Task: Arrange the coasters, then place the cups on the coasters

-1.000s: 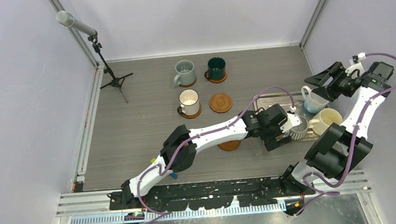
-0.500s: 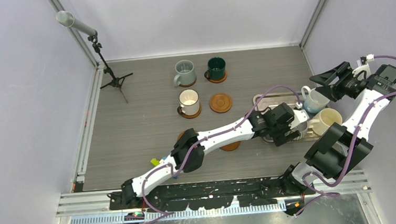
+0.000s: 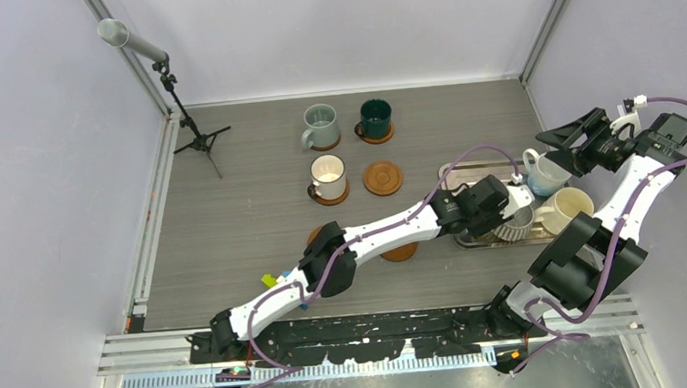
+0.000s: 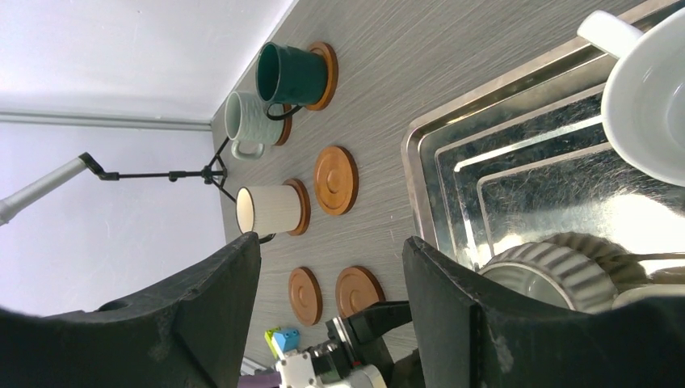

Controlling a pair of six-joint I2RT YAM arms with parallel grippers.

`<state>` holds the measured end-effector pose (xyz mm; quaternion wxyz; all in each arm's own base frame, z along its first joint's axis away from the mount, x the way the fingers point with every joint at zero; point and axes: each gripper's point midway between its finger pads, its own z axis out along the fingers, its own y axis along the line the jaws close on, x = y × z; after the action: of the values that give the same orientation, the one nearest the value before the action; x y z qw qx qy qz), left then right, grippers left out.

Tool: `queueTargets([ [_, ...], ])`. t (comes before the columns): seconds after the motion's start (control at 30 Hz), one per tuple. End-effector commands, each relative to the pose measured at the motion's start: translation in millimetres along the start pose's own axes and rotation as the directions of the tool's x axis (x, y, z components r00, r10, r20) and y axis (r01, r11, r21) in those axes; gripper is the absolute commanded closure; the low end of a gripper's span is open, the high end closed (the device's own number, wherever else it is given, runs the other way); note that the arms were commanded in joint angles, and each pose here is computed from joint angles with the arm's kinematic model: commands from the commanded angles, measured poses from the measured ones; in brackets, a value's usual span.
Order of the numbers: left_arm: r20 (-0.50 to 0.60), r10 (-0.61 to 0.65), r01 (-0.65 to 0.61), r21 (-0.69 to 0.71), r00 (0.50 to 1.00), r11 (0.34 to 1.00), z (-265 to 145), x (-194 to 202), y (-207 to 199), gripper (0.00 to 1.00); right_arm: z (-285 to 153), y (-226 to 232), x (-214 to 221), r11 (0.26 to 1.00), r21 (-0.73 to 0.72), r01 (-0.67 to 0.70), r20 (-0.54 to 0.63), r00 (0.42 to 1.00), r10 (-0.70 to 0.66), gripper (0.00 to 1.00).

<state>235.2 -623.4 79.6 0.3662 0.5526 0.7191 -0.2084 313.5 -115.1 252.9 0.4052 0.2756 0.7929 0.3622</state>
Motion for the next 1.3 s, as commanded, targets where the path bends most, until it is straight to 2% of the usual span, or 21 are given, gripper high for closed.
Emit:
queueTargets([
  [0.0,0.096,-0.021,0.026,-0.046,0.995,0.999,-10.6,-32.2,27.8,0.70,-6.2,12.4,-1.0,0.998,-0.029,0.054,0.020,0.998,-0.053,0.30],
  [0.17,0.096,-0.027,0.032,-0.056,0.995,0.998,-23.0,-33.5,40.0,0.82,-5.9,11.5,-0.4,0.998,-0.031,0.052,0.018,0.999,-0.051,0.30],
  [0.3,0.072,-0.022,0.026,-0.062,0.997,0.998,-34.4,-26.8,45.9,1.00,-6.1,11.7,0.3,0.998,-0.030,0.053,0.018,0.998,-0.052,0.30],
  [0.67,0.027,-0.037,0.039,-0.086,0.999,0.995,-68.3,-12.6,45.7,1.00,-6.0,12.2,2.1,0.998,-0.035,0.058,0.014,0.998,-0.057,0.30],
  [0.87,-0.050,-0.001,-0.003,-0.067,0.999,0.998,-61.7,8.2,43.1,0.80,-6.6,13.5,1.7,0.997,-0.037,0.060,0.016,0.998,-0.060,0.30],
  [1.0,-0.084,0.007,-0.009,-0.030,0.996,1.000,-57.3,14.4,36.8,0.71,-6.1,13.0,1.4,0.998,-0.039,0.058,0.014,0.998,-0.057,0.30],
  [1.2,-0.106,0.008,-0.005,0.033,0.994,0.999,-50.1,18.3,26.0,0.45,-6.2,13.7,1.5,0.997,-0.042,0.060,0.014,0.998,-0.060,0.30],
  [1.27,-0.115,0.012,-0.006,0.054,0.993,0.999,-48.0,20.2,23.2,0.40,-6.2,13.8,2.0,0.997,-0.045,0.059,0.013,0.998,-0.058,0.30],
])
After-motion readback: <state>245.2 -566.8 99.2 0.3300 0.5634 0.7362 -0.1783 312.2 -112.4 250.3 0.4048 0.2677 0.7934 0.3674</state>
